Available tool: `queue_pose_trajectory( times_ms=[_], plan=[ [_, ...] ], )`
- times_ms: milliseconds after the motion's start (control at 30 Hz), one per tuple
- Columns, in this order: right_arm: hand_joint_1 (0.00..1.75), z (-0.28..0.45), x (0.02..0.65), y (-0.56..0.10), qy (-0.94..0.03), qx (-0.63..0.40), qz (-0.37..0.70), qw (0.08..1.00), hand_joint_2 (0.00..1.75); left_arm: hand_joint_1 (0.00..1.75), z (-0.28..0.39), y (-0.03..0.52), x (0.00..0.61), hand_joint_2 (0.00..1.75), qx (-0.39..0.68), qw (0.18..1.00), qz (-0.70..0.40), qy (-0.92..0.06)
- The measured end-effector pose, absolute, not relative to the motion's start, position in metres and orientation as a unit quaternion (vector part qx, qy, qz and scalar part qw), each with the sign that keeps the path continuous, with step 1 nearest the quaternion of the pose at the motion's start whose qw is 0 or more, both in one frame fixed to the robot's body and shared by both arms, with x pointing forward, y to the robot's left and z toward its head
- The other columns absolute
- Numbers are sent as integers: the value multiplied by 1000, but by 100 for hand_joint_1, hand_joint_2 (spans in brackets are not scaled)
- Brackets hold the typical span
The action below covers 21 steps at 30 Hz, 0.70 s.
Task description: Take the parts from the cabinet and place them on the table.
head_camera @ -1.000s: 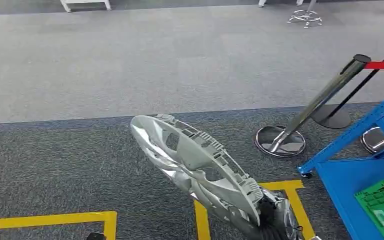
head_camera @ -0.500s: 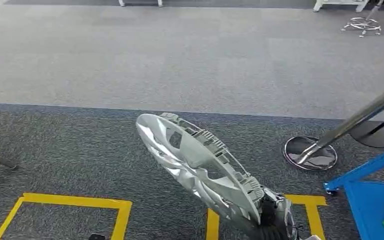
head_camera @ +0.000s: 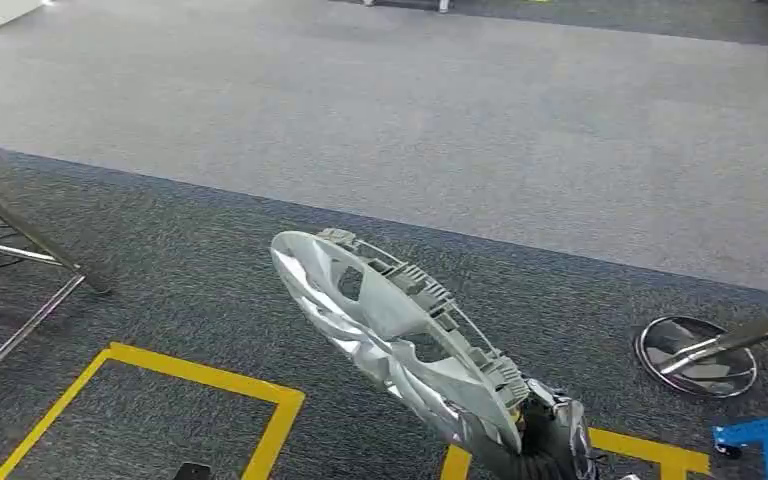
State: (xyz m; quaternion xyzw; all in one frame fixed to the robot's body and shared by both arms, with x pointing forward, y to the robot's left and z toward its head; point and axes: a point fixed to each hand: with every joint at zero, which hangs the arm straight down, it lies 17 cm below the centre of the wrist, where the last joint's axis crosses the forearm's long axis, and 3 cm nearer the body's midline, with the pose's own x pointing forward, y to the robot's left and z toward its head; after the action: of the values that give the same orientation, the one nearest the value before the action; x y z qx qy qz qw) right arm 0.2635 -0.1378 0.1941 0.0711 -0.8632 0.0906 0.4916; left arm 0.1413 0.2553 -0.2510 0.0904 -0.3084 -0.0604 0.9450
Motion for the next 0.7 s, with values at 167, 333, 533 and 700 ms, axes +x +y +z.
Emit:
queue_pose_trajectory(
  times_ms=[167, 333, 533, 700],
  plan=[
    [175, 194, 263, -139, -863, 67, 91, 493, 175, 0, -252, 255, 139, 175, 91, 945, -63, -307],
    [175, 193, 261, -141, -862, 64, 89, 494, 175, 0, -250, 255, 144, 175, 91, 944, -68, -311],
    [175, 194, 260, -142, -863, 60, 87, 494, 175, 0, -250, 254, 144, 175, 91, 943, -72, -312],
    [175, 199, 259, -144, -866, 59, 84, 489, 175, 0, -251, 255, 141, 175, 92, 943, -77, -310]
  ],
)
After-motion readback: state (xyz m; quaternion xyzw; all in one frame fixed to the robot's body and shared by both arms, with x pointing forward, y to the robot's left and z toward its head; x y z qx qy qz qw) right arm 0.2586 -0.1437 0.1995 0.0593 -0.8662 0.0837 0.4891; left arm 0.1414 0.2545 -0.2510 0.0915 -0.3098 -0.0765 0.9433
